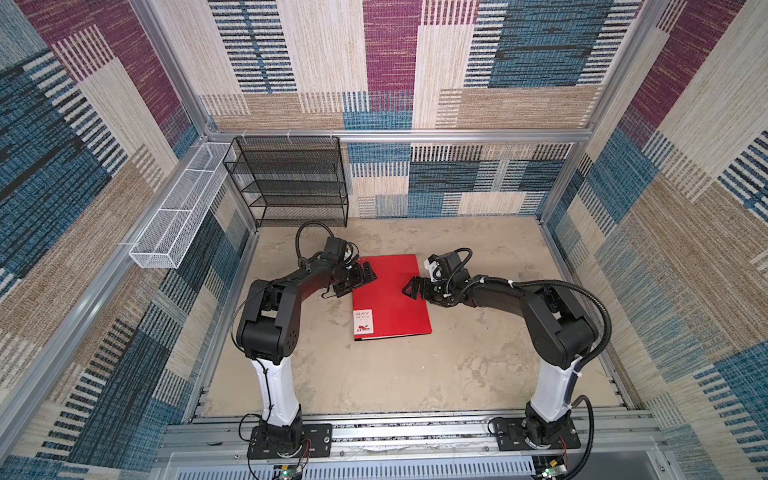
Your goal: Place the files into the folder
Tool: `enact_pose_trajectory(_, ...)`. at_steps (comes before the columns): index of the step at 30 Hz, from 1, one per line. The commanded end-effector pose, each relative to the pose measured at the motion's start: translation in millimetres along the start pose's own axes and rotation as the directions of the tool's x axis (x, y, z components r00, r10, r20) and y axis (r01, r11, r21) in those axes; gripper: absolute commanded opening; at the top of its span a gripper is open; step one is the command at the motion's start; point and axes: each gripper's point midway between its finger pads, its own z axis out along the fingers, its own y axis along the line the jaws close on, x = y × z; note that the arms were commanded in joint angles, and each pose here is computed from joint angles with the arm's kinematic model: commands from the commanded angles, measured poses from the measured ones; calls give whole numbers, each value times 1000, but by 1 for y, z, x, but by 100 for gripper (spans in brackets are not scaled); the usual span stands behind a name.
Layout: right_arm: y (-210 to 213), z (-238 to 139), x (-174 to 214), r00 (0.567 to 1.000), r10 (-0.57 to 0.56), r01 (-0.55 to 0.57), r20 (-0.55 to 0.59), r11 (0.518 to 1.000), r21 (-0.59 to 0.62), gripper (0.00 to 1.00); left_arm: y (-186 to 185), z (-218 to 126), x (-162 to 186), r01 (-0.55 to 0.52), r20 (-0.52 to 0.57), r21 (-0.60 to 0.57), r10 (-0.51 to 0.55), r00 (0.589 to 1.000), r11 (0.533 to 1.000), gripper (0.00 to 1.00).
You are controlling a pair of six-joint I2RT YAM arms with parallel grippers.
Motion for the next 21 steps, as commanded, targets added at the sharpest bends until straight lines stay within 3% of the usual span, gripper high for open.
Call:
enact_pose_trajectory(1,-31,-10,18,991,132,-131,-3,987,91,100,-10,11,29,38,-112,36,-34,993,999,99)
enact_pose_trajectory(5,-38,-12,22,989,149,-148,-9,986,81,100,-4,9,30,70,-95,6,-69,993,998,99)
enact_pose_trajectory(9,-34,-26,4,992,116,-121,59,987,109,100,-5,-20,10,65,-20,-28,-65,998,998,100)
enact_pose_trajectory(15,-13,-95,-49,967,40,-74,252,989,127,100,-16,-129,-45,29,223,-88,-9,975,996,99)
enact_pose_trajectory(18,-16,-154,-91,904,-17,-78,428,976,204,100,1,-196,-62,45,407,-199,40,913,979,99)
enact_pose_trajectory(21,-51,-225,-119,762,-116,-186,637,903,388,100,50,-253,-60,146,566,-394,114,817,907,99)
